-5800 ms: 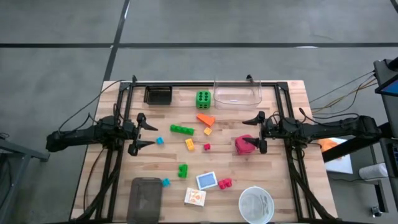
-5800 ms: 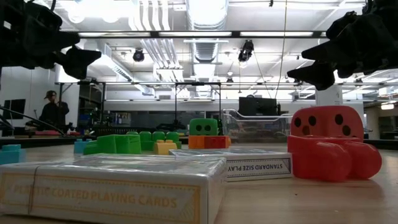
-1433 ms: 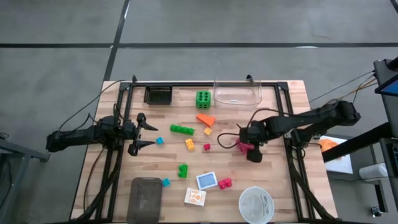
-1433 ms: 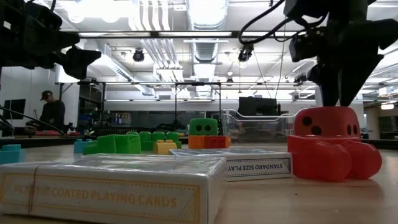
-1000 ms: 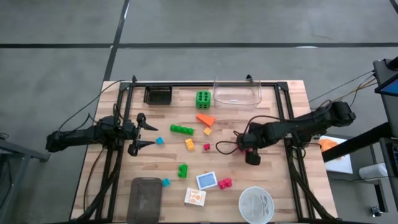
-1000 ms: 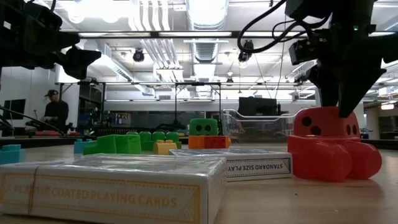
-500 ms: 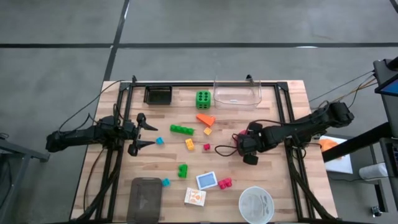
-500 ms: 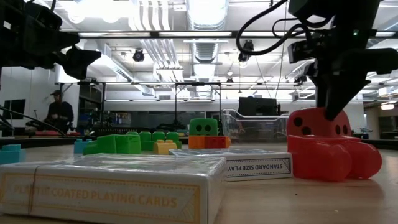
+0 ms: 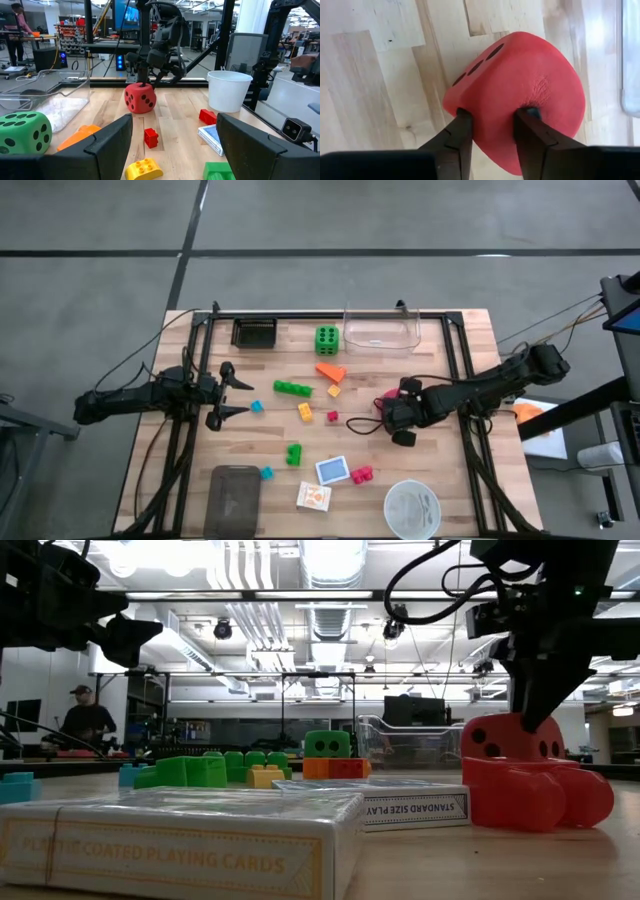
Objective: Pick & Place Toys
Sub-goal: Put the red die into the gray bin
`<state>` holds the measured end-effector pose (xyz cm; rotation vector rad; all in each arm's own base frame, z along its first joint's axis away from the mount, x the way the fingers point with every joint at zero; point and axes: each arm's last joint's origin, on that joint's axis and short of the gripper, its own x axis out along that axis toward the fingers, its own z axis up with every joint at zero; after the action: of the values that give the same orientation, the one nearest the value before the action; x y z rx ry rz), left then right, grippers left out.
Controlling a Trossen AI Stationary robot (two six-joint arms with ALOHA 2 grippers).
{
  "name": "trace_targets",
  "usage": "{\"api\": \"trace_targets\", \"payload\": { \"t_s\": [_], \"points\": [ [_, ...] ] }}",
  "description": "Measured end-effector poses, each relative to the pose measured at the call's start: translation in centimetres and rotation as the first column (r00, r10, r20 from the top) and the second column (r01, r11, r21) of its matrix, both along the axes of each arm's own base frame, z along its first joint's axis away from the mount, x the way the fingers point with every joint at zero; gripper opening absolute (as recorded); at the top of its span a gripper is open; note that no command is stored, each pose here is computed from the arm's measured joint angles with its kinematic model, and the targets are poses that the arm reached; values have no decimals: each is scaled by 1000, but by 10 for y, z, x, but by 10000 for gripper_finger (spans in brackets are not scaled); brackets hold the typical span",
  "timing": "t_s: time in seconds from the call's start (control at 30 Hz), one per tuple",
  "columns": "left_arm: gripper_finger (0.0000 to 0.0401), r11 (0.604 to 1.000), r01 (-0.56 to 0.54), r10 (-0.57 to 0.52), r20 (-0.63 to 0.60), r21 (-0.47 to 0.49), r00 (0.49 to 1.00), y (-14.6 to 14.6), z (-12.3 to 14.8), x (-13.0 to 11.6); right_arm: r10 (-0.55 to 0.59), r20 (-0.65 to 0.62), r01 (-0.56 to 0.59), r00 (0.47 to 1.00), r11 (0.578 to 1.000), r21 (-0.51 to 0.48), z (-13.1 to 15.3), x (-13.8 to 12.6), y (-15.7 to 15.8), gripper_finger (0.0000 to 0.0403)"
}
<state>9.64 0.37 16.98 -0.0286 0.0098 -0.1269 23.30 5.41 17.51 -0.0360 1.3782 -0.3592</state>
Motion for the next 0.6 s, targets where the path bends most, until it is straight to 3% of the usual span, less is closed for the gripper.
{"api": "trace_targets", "payload": {
  "t_s": [0.1, 0.3, 0.6],
  "points": [
    [290, 1000, 0, 0, 0, 0, 1000, 0, 0, 0, -6, 61, 5, 998, 1000, 14, 8, -3, 1, 100],
    [290, 1000, 1, -1, 0, 0, 1000, 0, 0, 0, -13, 264, -2, 964, 998, 59, 25, -9, 0, 15],
    [290, 1000, 0, 0, 0, 0, 1000, 0, 0, 0, -32, 477, -14, 879, 996, 93, 2, -34, -7, 14]
  ]
}}
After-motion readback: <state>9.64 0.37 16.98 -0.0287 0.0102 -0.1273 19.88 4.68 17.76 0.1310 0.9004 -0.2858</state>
